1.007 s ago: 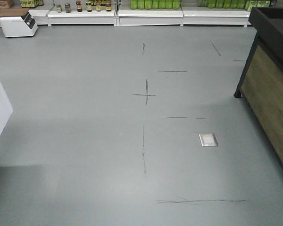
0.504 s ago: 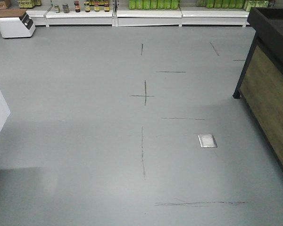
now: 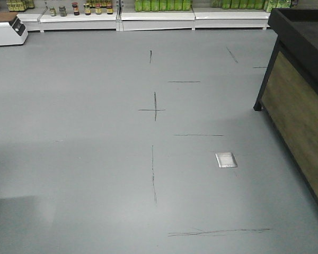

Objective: Pick three apples into basket with both arms
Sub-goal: 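Drive the base forward across the floor toward the fruit tables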

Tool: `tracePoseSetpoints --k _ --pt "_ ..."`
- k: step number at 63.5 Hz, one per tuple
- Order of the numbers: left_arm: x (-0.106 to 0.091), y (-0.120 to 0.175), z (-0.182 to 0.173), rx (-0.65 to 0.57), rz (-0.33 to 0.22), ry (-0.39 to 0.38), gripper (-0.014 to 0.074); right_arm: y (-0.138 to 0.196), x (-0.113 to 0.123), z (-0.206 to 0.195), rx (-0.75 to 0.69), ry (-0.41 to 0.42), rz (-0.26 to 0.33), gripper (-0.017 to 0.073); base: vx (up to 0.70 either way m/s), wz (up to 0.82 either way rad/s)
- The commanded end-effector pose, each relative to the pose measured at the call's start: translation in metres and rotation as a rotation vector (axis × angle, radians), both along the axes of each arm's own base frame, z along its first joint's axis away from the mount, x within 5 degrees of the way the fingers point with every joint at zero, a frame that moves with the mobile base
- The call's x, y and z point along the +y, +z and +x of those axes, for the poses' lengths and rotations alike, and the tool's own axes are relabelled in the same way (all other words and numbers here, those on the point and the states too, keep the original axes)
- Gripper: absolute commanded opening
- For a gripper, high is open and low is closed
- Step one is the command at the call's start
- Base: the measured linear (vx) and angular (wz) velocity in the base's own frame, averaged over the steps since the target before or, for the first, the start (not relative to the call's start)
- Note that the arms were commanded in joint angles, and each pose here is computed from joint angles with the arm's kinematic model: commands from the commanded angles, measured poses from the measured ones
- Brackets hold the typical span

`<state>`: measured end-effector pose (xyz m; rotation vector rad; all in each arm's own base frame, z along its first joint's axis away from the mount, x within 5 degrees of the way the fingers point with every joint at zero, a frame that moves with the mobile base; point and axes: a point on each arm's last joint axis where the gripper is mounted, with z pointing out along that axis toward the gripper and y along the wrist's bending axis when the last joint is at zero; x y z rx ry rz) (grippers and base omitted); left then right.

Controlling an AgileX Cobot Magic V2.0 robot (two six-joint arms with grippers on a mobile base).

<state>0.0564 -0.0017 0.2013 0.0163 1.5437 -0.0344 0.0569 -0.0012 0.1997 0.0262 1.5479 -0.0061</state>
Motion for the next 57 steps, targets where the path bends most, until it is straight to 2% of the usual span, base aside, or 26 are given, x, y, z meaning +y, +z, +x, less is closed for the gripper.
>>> tracePoseSetpoints --k 1,57 --pt "-0.0006 0.0001 -0.0005 -0.070 -0.012 -0.010 -0.0006 0.0025 0.0002 -0.0006 -0.069 0.001 -0.010 -0.0009 0.05 -0.06" --pt "-0.0006 0.0001 -0.0005 -0.070 -0.012 -0.010 -0.0006 0.0026 0.0002 -0.0006 -0.071 0.001 -0.010 -0.0009 0.01 0.02"
